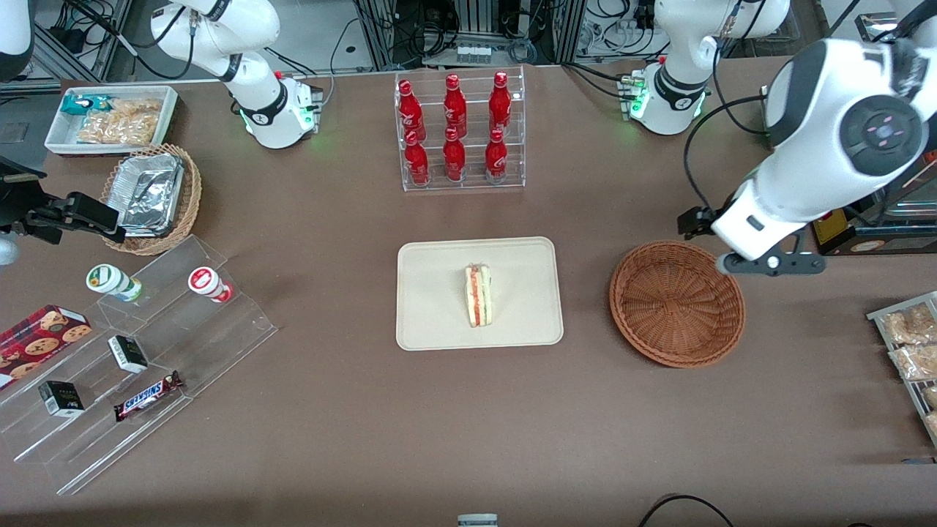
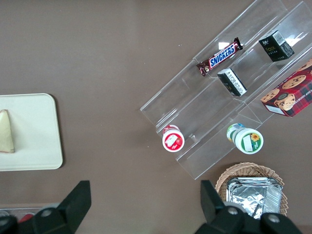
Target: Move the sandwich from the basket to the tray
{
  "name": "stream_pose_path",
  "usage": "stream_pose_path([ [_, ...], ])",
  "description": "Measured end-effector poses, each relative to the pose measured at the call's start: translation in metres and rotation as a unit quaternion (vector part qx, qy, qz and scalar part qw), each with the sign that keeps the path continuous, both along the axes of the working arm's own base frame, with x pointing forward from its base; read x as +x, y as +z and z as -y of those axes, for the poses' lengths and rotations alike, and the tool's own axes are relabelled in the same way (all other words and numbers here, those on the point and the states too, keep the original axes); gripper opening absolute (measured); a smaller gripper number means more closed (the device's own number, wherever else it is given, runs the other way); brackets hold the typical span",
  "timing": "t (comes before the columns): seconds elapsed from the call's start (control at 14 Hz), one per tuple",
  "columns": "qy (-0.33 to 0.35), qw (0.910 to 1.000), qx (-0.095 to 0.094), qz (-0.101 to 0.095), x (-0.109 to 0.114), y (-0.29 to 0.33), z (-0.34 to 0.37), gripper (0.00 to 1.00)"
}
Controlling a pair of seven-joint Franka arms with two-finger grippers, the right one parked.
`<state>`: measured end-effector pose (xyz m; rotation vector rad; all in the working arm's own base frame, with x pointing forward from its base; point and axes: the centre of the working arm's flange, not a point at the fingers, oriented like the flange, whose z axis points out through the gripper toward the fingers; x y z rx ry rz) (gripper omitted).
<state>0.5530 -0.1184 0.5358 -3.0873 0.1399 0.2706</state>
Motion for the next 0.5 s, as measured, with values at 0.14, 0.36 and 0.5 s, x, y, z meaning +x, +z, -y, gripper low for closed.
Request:
stream_pose_path([
  [0.14, -0.023, 0.9997, -0.007, 0.007, -0.007, 0.02, -0.021, 1.0],
  [0.36, -0.035, 0.9989, -0.01, 0.029, -0.015, 0.049, -0.051, 1.0],
  [0.5, -0.028, 0.9984, -0.01, 0.048, -0.018, 0.068, -0.061, 1.0],
])
